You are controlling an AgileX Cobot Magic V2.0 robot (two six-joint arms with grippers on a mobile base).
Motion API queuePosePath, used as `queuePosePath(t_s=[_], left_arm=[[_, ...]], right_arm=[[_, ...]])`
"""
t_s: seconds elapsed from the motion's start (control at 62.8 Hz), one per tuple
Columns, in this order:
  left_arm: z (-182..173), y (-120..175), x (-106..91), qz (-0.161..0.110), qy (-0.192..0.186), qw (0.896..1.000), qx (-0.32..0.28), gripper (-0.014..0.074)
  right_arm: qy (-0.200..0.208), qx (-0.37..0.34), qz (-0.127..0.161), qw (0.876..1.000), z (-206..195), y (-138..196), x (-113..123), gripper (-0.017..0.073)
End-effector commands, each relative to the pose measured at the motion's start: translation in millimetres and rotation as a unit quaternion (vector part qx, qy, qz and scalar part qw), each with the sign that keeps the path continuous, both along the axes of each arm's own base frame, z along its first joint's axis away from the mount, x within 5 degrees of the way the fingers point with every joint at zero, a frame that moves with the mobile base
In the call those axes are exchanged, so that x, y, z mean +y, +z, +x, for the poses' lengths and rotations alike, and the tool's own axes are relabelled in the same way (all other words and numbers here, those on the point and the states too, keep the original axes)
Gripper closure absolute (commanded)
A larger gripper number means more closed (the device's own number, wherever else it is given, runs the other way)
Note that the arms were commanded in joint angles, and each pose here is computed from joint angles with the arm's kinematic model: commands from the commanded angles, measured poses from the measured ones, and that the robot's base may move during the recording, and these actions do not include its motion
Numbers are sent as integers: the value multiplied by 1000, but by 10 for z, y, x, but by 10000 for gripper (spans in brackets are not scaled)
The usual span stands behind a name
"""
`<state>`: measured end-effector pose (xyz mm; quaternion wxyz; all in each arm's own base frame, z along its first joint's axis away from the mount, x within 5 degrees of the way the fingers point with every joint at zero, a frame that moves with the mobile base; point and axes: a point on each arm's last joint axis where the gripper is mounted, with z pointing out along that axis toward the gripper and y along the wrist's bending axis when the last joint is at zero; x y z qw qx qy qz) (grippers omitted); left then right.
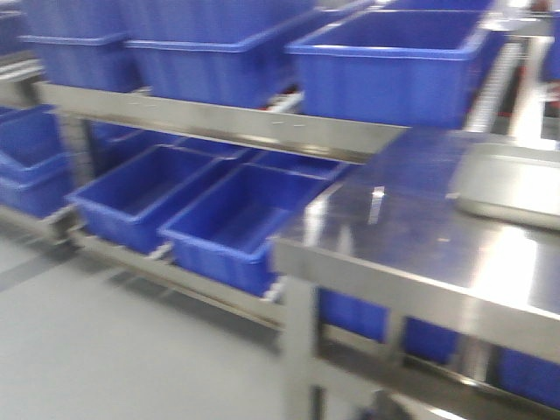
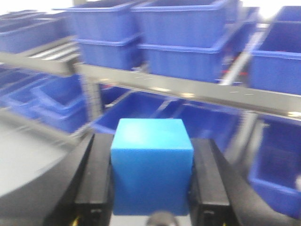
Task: Sort and place red and blue blocks on shelf
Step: 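Drive the base away from the counter across the floor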
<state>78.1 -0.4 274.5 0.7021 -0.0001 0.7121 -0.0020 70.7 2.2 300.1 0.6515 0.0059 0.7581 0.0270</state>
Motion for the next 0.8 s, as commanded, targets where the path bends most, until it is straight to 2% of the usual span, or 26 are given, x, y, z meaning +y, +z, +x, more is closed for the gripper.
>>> queuePosePath(t_s=[0.0, 0.78], left_arm=[[-8, 194, 9, -2, 5, 998, -57, 469], [-8, 194, 9, -2, 5, 998, -57, 469]], right_arm=[[-3, -51, -2, 999, 4, 156, -4, 503], [-3, -51, -2, 999, 4, 156, -4, 503]])
